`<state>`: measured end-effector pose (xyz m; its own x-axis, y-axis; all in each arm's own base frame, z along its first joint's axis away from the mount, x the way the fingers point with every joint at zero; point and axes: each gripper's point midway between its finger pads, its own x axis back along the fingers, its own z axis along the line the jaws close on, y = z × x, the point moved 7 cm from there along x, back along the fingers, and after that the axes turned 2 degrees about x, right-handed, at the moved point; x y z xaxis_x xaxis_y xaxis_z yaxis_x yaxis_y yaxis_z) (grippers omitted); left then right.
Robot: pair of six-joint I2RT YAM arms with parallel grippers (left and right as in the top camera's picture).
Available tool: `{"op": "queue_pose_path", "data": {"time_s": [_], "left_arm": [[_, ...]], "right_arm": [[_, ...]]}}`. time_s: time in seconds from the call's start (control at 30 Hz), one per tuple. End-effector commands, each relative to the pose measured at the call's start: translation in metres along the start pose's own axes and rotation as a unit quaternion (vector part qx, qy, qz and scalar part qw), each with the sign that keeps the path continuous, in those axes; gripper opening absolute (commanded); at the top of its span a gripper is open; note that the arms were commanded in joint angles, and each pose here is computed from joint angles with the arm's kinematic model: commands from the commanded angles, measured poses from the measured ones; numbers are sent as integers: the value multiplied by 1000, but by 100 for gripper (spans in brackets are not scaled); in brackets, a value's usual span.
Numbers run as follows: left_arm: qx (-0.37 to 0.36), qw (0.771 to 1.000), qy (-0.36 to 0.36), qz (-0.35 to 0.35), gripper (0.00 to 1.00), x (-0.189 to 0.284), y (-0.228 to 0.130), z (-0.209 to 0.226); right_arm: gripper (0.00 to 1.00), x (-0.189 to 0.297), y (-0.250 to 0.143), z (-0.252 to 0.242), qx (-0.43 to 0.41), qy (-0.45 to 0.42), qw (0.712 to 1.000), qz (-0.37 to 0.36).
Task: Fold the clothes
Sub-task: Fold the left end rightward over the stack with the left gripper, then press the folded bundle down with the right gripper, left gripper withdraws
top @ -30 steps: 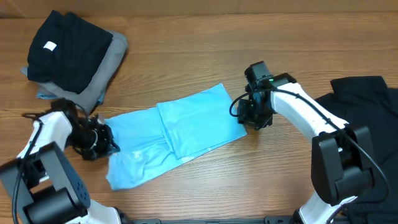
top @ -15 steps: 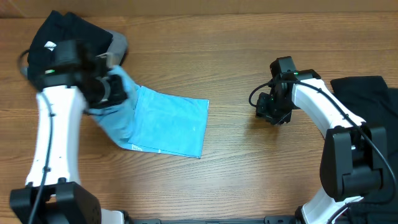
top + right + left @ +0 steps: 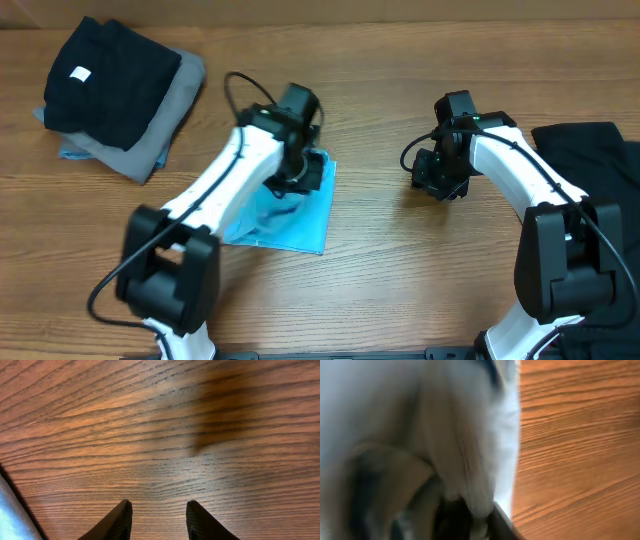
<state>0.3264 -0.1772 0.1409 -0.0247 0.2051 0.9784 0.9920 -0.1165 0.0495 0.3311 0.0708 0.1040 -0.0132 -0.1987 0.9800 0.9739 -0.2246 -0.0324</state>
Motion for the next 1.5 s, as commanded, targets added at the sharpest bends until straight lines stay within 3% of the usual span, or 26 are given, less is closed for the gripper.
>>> {"op": "queue_pose_path", "data": {"time_s": [0.0,0.1,0.3,0.5,0.63,0.73,0.83,1.0,1.23,1.33,1.47], "left_arm": [[-8,1000,-8,-8,31,-12,2,-25],[-11,1000,-15,-20,44,-8,4,-34],[-14,999,-7,-31,41,37,18,-32],[10,994,82,-65,44,99,32,4],[20,994,100,-51,40,114,32,33],[46,993,107,-35,31,117,29,54],[50,995,86,-31,26,120,31,67],[24,999,33,-24,36,124,31,72],[3,1000,29,-10,37,123,26,71],[-1,1000,29,-9,36,123,26,71],[-1,999,36,-12,37,124,27,73]], "right_arm": [[39,9,1,2,6,6,1000,-14],[39,9,1,2,8,6,1000,-14],[39,9,-1,10,40,45,998,-2],[44,16,-17,43,135,193,971,39],[42,13,-34,62,158,206,963,68],[41,9,-55,82,190,212,954,97],[41,3,-80,113,244,214,939,110],[35,-6,-90,162,255,218,940,56],[49,-7,-81,187,229,227,947,-8],[51,-9,-79,198,243,248,937,-24],[47,-3,-85,222,318,287,901,-63]]}}
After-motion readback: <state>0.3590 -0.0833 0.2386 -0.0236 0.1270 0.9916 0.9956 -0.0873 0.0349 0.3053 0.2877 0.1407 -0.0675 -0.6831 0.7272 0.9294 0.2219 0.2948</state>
